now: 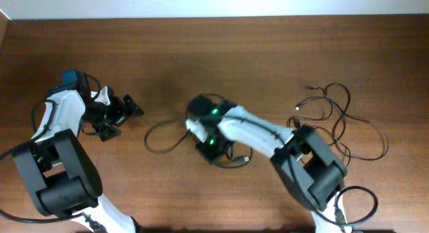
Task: Untangle cables
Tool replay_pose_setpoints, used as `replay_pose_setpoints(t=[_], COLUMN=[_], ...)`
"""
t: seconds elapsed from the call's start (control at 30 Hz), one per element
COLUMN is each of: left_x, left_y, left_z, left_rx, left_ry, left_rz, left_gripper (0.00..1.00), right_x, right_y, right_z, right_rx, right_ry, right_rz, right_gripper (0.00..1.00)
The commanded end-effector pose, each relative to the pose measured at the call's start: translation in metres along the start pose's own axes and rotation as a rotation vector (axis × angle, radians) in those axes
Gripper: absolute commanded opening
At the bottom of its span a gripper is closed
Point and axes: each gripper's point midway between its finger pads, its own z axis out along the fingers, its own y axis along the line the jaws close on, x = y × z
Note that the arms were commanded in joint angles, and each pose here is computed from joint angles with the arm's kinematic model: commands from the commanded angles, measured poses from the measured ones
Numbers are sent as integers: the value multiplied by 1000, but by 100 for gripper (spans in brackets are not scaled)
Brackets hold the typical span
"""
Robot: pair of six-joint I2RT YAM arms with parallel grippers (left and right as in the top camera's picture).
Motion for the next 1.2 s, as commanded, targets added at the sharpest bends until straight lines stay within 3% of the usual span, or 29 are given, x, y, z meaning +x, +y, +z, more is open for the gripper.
replay_pose_setpoints(t=[0.0,0.13,0.2,0.3,0.43,0.53,0.6,0.8,1.03,1.17], left_x=[-5,-5,-5,-5,-5,-5,-5,-5,-5,-5], left_y=[-5,-5,-5,-5,-5,-5,-5,-6,-6,-5], left_z=[-8,-8,-8,-8,-8,-8,-8,-8,-8,-8], left_rx=[5,5,5,5,5,5,6,6,6,6], left_ry=[-29,-29,-29,-29,-30,-30,-29,-29,-28,-29], left_rz=[17,17,16,17,17,17,16,16,16,16], left_gripper=[99,99,99,99,99,99,99,99,99,99], right_x=[-14,-28,-34,-42,-64,-52,-36,40,70,60], right_y=[33,35,22,-24,-61,-80,-88,-107,-68,-76], right_z=[-24,-76,-96,-105,-184,-204,-199,-159,-85,-58], right_rx=[-418,-743,-811,-607,-375,-191,-68,277,320,372], right_ry=[-68,-210,-272,-298,-508,-506,-445,-67,107,38], right_rz=[71,38,61,205,164,208,206,251,106,53], right_gripper=[4,4,4,4,4,4,4,4,6,26])
